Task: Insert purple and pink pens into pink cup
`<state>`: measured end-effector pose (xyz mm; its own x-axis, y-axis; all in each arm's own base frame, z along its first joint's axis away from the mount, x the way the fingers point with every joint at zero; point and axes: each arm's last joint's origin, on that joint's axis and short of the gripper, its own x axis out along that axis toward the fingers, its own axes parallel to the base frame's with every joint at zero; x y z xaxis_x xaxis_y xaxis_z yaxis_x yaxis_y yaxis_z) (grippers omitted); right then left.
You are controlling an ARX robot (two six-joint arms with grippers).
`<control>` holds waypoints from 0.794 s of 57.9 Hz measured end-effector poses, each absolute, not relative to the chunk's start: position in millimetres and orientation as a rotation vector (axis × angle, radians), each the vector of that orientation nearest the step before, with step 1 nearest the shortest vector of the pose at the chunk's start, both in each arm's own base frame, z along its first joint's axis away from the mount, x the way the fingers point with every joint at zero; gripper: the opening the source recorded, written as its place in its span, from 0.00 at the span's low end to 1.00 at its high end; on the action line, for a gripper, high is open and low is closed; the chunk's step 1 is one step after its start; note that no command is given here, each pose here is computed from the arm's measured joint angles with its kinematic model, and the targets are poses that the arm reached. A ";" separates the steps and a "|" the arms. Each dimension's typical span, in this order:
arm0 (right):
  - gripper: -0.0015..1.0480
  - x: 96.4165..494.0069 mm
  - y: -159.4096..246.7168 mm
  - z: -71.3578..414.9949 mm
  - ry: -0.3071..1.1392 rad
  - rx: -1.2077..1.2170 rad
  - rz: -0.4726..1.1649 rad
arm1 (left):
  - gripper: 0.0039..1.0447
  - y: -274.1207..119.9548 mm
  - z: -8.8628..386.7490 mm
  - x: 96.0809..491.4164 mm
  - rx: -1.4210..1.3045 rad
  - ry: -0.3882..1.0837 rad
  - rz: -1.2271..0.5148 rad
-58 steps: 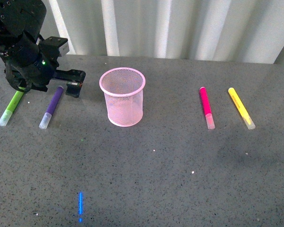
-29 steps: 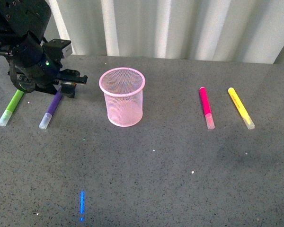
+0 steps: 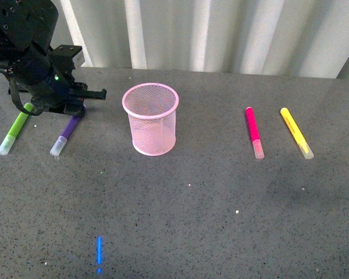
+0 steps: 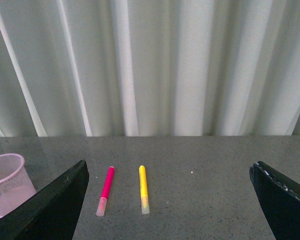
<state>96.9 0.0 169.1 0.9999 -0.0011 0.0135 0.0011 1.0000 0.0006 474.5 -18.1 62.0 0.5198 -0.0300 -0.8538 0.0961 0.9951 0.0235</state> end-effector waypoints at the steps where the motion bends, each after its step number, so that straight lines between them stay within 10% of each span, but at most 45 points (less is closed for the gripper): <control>1: 0.93 96.9 0.0 169.0 -0.013 0.001 -0.001 | 0.12 -17.5 64.3 474.3 0.060 1.009 -0.071; 26: 0.93 96.9 0.0 169.0 -0.013 0.001 -0.001 | 0.12 -21.4 206.2 425.2 -0.177 0.276 -0.042; 46: 0.93 96.9 0.0 169.0 -0.013 0.001 -0.001 | 0.12 -111.9 172.0 369.9 -0.334 0.071 -0.151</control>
